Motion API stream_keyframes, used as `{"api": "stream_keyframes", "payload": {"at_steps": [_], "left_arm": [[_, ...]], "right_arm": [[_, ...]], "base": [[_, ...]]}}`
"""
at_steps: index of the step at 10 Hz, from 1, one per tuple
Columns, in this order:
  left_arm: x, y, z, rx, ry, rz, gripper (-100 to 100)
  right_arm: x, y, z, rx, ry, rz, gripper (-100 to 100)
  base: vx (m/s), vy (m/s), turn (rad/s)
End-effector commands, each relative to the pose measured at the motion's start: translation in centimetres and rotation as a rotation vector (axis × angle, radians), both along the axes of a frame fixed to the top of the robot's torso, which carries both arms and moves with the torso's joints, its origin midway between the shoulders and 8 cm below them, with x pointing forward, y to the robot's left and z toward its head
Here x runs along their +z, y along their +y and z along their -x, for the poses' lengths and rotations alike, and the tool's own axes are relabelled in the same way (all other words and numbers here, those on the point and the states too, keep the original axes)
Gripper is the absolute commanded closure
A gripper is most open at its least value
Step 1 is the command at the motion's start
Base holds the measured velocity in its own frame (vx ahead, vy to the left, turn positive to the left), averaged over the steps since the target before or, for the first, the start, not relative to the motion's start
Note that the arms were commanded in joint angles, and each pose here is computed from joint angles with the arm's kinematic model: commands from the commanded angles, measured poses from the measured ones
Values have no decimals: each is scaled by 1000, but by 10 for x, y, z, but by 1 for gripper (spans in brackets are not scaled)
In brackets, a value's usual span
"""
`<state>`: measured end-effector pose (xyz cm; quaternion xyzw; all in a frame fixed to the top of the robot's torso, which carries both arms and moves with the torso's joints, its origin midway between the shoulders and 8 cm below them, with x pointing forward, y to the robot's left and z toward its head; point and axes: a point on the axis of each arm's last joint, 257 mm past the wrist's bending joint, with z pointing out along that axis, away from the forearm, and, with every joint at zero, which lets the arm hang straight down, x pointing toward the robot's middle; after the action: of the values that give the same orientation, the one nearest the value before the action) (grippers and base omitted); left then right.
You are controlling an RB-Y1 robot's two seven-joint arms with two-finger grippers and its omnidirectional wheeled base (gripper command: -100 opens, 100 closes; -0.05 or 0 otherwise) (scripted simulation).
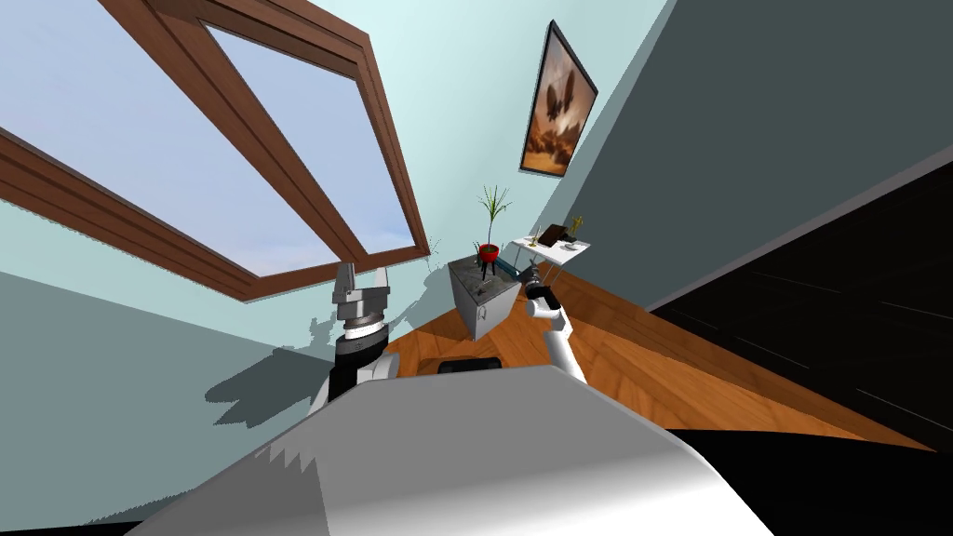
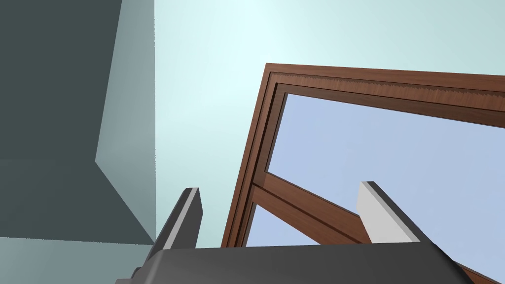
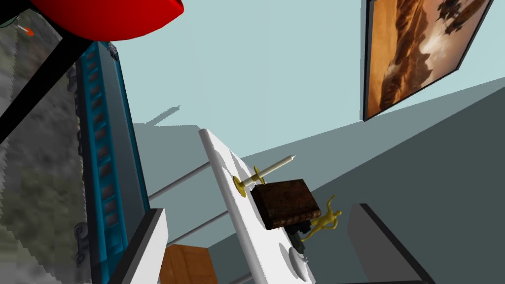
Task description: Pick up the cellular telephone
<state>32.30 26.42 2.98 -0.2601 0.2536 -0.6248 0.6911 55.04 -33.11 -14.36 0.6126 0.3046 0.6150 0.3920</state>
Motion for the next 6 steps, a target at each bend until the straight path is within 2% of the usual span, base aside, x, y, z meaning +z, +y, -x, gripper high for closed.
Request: {"api": "stream_keyframes", "payload": {"at_steps": [1, 2, 3, 4, 5, 6], "left_arm": [[0, 0, 0, 0, 0, 0, 0], [0, 0, 0, 0, 0, 0, 0], [0, 0, 0, 0, 0, 0, 0], [0, 0, 0, 0, 0, 0, 0], [0, 0, 0, 0, 0, 0, 0], [0, 0, 0, 0, 0, 0, 0]], "right_arm": [[-12, -1, -13, 7, 43, -87, -100], [-25, -2, -13, 2, 67, -94, -100], [-30, -3, -25, 7, 93, -169, -100], [-42, -4, -25, 3, 117, -175, -100], [-43, -3, -36, 10, 138, -248, -100], [-56, -4, -35, 4, 163, -256, -100]], "base": [[-50, 50, -70], [-41, 54, -32], [-66, 67, -63], [-51, 62, -31], [-48, 75, -61], [-41, 63, -35]]}}
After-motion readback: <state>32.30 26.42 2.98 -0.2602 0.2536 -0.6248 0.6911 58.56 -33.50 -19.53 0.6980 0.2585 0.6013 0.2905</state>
